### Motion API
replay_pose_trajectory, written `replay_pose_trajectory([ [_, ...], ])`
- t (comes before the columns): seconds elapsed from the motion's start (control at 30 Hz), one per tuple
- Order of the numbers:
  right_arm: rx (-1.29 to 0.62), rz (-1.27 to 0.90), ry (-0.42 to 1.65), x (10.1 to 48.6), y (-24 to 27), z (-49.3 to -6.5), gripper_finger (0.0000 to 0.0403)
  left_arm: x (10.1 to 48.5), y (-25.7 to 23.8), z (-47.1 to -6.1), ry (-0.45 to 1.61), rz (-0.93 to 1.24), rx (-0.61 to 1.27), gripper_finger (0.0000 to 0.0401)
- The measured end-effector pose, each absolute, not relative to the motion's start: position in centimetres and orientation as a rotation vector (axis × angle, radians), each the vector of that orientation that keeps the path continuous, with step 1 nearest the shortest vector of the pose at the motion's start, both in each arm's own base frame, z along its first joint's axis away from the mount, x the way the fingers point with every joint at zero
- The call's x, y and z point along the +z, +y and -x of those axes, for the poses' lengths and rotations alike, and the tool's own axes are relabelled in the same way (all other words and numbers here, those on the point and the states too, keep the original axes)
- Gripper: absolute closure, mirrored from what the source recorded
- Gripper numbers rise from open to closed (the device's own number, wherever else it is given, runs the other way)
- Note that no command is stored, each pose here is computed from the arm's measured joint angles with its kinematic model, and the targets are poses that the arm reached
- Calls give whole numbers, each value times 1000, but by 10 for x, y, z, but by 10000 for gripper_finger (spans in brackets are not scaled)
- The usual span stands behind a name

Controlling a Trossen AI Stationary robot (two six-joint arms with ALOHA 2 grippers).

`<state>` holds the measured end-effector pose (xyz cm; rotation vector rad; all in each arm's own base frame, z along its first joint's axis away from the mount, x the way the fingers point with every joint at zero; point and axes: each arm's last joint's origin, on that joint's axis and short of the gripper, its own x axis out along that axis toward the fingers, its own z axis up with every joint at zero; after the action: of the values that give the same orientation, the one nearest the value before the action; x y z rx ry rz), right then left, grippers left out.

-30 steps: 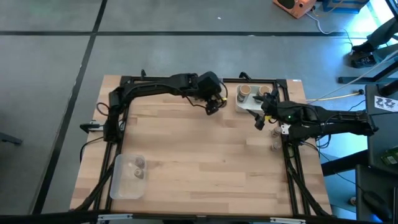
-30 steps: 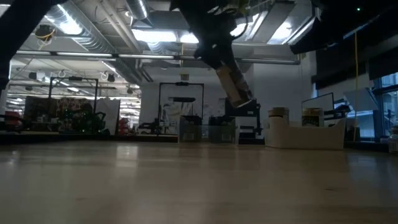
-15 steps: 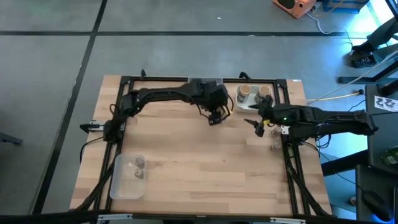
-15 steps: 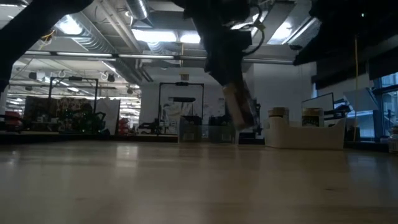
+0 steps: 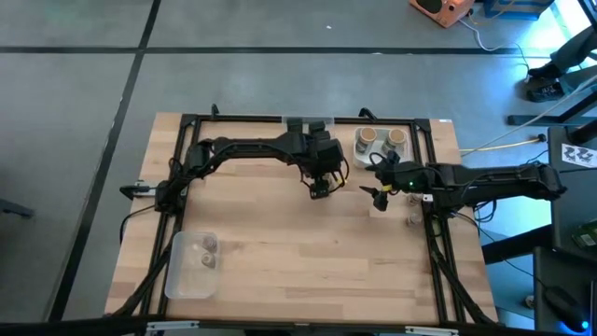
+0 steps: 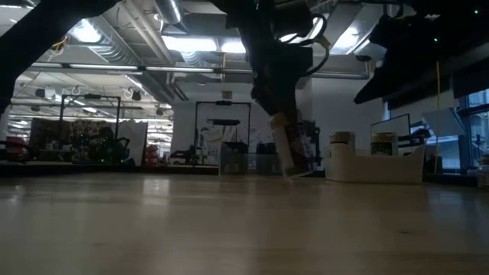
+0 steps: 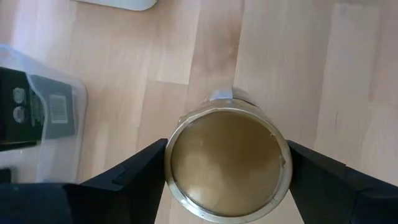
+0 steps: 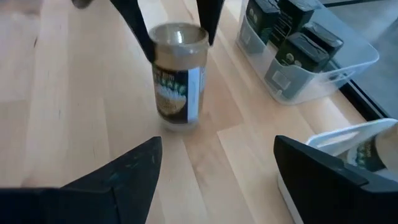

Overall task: Sort spices by type
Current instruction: Put the brown seasoning bottle into the white bin

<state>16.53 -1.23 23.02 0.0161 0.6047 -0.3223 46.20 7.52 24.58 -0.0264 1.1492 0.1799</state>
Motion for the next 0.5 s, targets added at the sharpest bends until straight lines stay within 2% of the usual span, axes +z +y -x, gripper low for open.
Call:
replay_pose_trajectory([
  [0.5, -315, 9, 627, 226, -12, -170, 95, 230, 76, -469, 1160, 26, 175, 121],
])
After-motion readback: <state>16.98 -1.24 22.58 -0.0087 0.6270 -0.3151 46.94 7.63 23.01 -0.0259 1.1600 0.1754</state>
